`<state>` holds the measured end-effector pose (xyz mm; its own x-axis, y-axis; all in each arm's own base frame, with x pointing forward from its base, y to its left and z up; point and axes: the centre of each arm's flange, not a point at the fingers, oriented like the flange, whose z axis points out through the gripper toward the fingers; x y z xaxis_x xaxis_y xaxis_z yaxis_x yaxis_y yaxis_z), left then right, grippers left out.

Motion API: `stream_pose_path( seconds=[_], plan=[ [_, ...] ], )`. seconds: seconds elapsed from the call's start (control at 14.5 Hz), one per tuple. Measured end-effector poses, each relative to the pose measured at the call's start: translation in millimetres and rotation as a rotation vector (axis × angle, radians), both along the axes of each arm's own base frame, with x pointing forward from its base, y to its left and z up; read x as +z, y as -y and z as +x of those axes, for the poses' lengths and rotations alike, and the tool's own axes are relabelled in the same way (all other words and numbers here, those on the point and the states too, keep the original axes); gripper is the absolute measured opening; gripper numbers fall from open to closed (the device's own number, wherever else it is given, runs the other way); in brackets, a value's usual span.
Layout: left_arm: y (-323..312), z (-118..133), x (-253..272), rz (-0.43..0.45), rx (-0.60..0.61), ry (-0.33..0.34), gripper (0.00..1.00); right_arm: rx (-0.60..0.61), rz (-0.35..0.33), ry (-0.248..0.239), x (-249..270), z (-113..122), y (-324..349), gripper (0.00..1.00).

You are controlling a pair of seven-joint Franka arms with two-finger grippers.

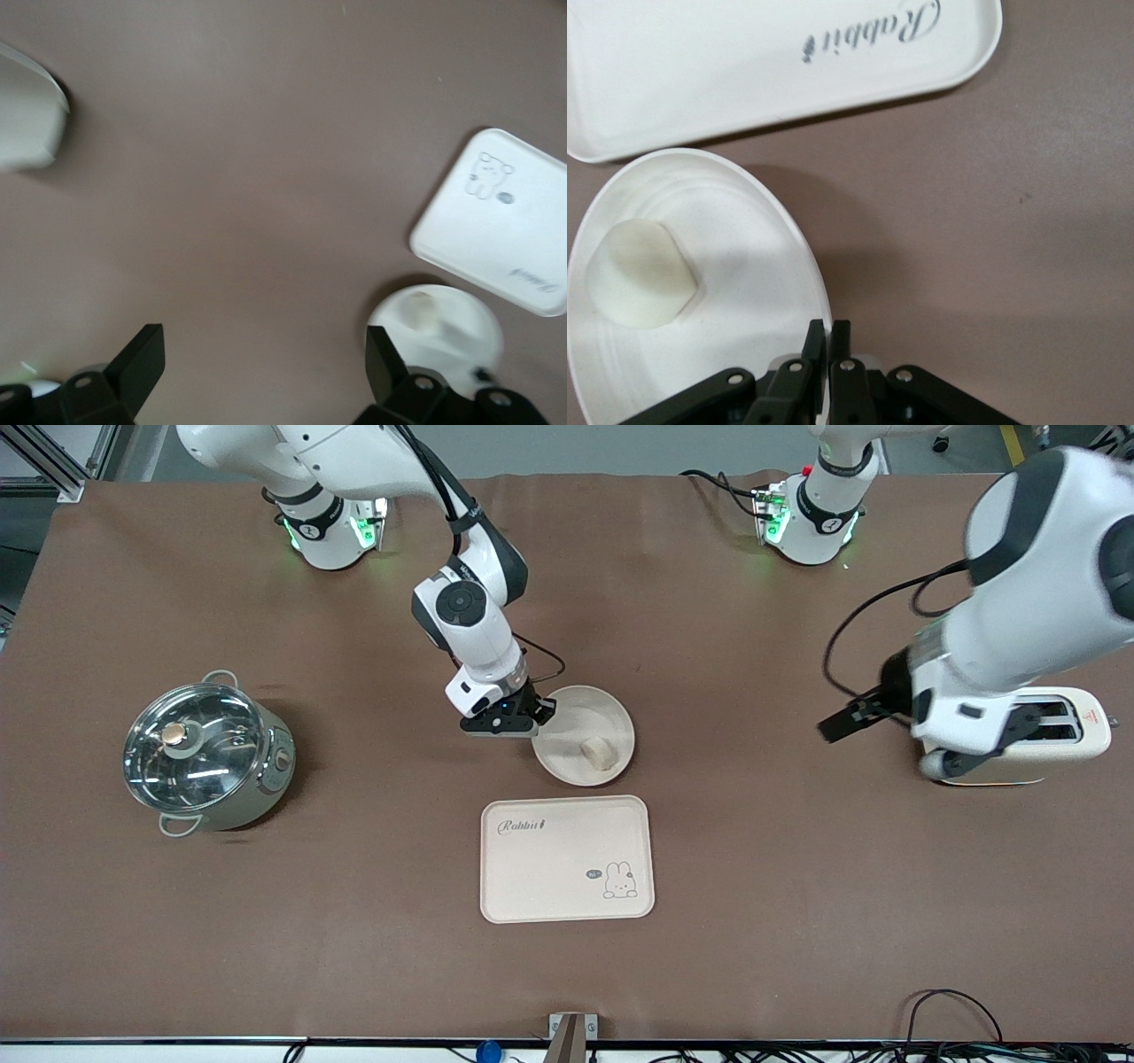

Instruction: Place bun in plate and plate on tray

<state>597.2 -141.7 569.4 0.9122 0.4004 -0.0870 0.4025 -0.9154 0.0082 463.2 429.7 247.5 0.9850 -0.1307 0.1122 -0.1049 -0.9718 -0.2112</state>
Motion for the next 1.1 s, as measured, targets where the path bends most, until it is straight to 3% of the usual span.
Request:
stream_pose_path(
  seconds=[0.21,0.41,0.76,0.89,1.1],
  plan=[
    [-22,-13,29,0.067,-0.166,0.034,1.0,-0.051,0.05,0.035,36,19,-9,0.05],
    [-41,-26,55,0.088,-0.295,0.06,1.0,-0.12,0.094,0.078,60,62,5,0.05],
    [-75,-54,76,0.093,-0.391,0.031,1.0,-0.241,0.094,0.091,19,145,48,0.05],
    [-71,-68,76,0.071,-0.395,0.025,1.0,-0.255,0.087,0.085,-7,161,51,0.05],
    [-70,-82,78,0.061,-0.397,0.024,1.0,-0.246,0.09,0.084,-30,163,39,0.05]
  ],
)
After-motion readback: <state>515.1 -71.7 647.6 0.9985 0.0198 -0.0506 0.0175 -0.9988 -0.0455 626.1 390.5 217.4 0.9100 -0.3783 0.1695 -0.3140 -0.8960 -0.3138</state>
